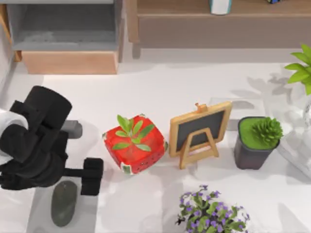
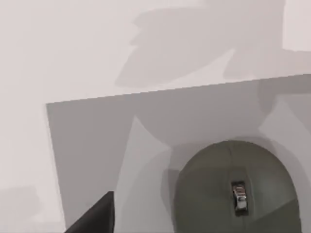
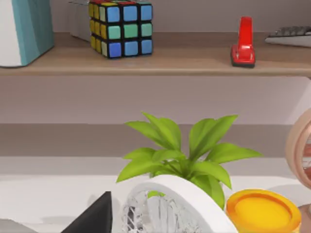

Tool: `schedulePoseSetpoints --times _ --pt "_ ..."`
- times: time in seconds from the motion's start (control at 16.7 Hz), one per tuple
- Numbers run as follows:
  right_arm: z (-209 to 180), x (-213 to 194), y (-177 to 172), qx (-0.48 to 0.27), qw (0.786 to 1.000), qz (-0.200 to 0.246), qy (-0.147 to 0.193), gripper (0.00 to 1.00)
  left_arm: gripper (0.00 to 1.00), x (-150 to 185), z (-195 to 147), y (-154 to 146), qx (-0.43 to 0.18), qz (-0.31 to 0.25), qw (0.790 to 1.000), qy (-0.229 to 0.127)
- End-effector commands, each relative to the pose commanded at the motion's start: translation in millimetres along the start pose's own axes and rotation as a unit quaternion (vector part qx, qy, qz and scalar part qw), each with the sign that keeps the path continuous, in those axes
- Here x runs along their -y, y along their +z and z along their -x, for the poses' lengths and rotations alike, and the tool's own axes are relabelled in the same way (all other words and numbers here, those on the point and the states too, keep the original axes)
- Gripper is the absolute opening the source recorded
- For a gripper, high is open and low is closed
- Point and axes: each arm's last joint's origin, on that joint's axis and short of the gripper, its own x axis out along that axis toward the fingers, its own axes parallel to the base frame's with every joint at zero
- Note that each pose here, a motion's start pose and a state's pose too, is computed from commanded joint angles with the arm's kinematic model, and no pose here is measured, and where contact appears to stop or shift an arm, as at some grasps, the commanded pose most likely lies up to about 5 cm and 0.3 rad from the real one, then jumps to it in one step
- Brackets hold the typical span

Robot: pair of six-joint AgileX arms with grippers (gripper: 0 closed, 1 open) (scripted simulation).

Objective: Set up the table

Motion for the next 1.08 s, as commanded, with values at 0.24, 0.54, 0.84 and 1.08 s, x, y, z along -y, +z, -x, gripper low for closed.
schedulePoseSetpoints --times 0.24,0.54,0.84,1.08 --pt "0 0 0 0.0 1.0 0.0 0.0 1.0 1.0 -23 -3 14 0.114 -0.075 0.99 -0.044" --pt "0 0 0 0.0 1.0 0.0 0.0 1.0 1.0 -67 -2 32 0.314 -0.219 0.923 -0.022" --pt "0 0 0 0.0 1.0 0.0 0.0 1.0 1.0 -121 -1 32 0.461 -0.373 0.796 0.122" --pt "0 0 0 0.0 1.0 0.0 0.0 1.0 1.0 -167 -8 13 0.476 -0.457 0.701 0.271"
